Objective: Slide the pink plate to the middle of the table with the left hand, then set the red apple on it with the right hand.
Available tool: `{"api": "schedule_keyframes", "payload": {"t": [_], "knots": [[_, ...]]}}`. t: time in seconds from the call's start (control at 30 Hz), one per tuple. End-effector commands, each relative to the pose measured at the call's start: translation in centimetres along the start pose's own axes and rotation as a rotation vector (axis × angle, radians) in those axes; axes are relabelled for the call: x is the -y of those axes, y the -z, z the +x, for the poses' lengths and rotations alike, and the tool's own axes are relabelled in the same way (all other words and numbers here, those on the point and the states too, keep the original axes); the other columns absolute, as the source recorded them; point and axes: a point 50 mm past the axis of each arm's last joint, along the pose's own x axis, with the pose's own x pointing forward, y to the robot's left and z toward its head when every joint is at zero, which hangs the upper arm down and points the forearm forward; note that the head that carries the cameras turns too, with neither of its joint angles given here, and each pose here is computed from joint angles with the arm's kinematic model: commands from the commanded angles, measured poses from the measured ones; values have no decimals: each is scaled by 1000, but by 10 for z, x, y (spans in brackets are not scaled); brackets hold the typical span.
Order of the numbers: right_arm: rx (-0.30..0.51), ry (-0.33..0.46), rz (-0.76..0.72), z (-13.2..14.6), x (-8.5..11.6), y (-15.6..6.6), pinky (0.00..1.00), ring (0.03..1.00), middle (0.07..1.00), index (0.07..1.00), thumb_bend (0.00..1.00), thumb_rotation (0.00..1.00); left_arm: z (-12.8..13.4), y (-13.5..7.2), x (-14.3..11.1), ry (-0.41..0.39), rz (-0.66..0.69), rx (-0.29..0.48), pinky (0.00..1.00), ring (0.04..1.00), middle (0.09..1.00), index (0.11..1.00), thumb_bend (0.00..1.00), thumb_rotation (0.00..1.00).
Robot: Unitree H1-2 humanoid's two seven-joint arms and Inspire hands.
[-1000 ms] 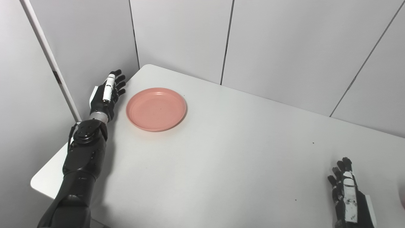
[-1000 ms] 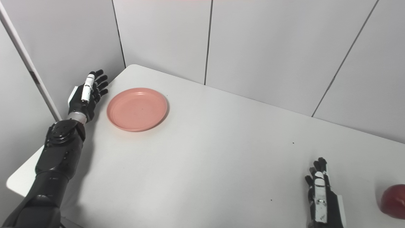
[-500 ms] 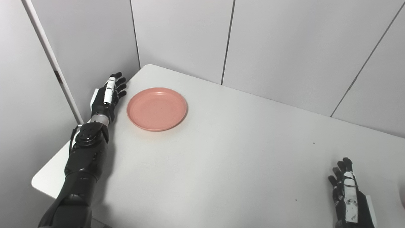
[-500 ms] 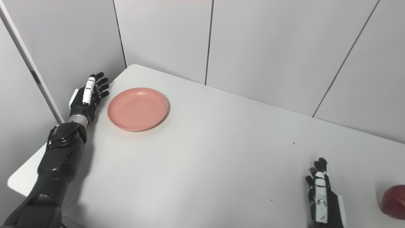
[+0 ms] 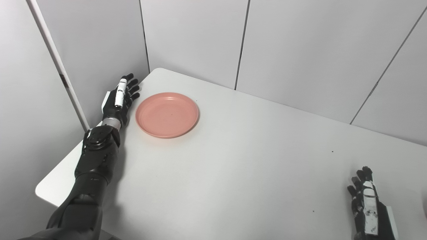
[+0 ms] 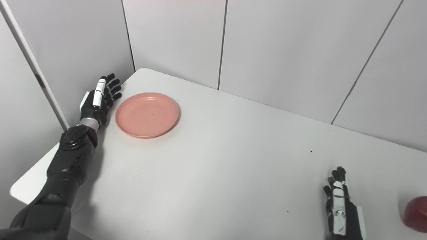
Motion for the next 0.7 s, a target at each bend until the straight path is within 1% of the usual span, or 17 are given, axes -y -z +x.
{"api": "schedule_keyframes", "payload": {"t": [0.0,0.17,0.33,0.5,0.67], "knots": [[47,-12,-8,6,0,-11,1000,1000,1000,1000,62,1000,9,-2,16,45,4,-7,876,887,885,869,302,1000],[54,-10,-1,6,-2,-12,1000,1000,1000,1000,52,1000,10,1,29,93,-7,-15,897,891,882,855,320,1000],[52,-11,-3,5,-2,-13,1000,1000,1000,1000,66,1000,8,2,41,140,-8,-22,883,888,885,865,321,1000],[53,-6,8,5,-3,-13,1000,1000,1000,1000,62,1000,7,4,48,157,-14,-28,862,877,876,851,327,1000],[54,-11,6,5,-3,-13,1000,1000,1000,1000,59,1000,1,8,57,194,-11,-42,874,893,893,871,320,1000]]}}
